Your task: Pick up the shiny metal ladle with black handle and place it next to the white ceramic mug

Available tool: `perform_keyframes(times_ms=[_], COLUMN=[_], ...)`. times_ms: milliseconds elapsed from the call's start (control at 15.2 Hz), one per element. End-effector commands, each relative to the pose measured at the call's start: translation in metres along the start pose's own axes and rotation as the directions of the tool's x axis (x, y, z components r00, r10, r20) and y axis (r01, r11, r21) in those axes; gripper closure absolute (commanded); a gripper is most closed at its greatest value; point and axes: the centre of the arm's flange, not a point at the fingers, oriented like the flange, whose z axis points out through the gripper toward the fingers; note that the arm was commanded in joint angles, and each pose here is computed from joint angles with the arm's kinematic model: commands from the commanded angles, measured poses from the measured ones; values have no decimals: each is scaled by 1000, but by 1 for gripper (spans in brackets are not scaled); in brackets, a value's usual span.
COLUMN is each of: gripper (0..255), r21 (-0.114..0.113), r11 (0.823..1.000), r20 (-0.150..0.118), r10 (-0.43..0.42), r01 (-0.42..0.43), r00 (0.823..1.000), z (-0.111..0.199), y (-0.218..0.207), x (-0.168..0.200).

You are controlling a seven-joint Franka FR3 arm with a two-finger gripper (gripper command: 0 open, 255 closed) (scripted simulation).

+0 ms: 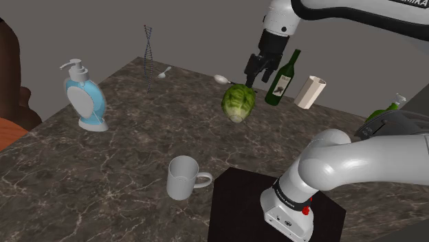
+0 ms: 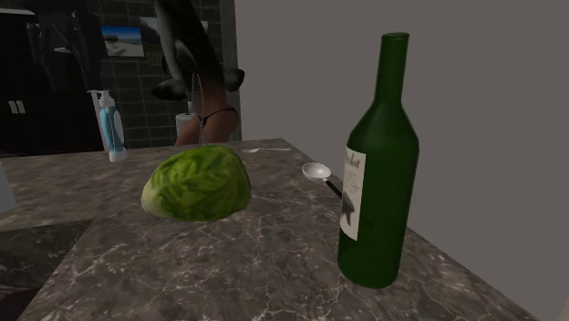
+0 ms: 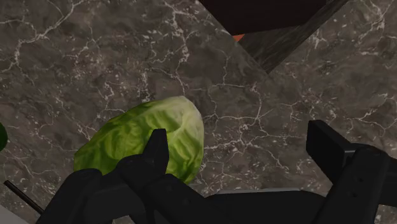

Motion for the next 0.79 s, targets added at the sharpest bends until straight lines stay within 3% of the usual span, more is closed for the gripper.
perform_keyframes(times_ms=[0,726], gripper=[0,0], r21=[0,-27], r11=[1000,980], r20=[0,15], r10=[0,-195], r01=[0,195], r00=[1000,981], z=[0,61], y=[0,112], x=[0,63])
